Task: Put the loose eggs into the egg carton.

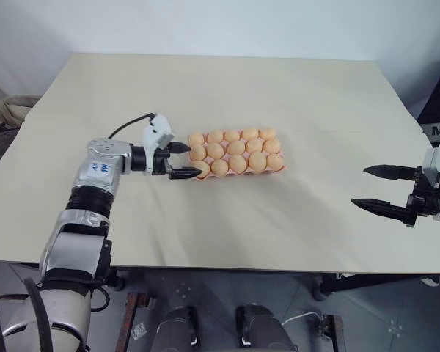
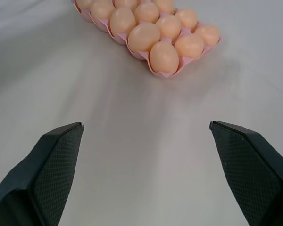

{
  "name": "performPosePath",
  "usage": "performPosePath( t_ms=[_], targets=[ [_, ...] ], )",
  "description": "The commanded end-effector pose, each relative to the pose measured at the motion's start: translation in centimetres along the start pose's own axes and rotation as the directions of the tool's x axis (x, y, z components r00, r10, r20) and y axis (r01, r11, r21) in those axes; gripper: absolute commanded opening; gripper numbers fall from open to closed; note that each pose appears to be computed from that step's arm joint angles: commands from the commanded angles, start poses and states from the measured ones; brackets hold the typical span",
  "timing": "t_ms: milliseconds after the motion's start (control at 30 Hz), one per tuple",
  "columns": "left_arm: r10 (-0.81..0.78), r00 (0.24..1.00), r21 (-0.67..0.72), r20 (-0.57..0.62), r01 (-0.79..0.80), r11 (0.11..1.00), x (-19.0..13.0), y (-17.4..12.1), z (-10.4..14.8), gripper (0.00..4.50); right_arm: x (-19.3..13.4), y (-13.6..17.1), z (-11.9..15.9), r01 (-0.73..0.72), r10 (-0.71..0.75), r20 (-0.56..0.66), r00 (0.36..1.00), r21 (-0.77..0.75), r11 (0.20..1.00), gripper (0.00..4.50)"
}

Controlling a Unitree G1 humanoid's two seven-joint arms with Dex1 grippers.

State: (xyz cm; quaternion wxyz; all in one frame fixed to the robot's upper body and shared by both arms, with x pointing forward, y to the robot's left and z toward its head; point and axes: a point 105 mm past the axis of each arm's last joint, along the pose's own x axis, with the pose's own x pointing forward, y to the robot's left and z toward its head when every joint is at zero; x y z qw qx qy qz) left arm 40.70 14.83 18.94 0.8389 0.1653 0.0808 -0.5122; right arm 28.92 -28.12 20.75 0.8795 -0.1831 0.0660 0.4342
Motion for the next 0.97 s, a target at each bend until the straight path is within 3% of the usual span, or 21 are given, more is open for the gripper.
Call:
performPosePath(
  t_ms=[33,233,433,967],
  targets=[
    [0.062,0.996,0.093,0.062,-0.068,0.993,-3.5,1.1,2.7,4.47,-0.2,-0.5,0.8,-0.007,0.007,-0.001,1.0,-0.04,0.999,4.5],
    [0.096,0.992,0.077,0.084,-0.102,0.992,-10.4,0.9,2.9,4.47,0.0,-1.2,1.3,-0.056,0.056,0.006,0.998,-0.061,0.997,4.5],
    [0.19,0.982,0.055,0.005,-0.19,0.98,-16.0,0.9,0.2,4.47,0.1,-3.0,1.0,-0.063,0.063,-0.015,0.998,-0.071,0.995,4.5],
    [0.15,0.988,0.016,0.046,-0.151,0.988,-18.3,-0.6,-0.2,4.47,1.1,-4.8,1.0,-0.066,0.065,-0.02,0.998,-0.1,0.993,4.5]
  ],
)
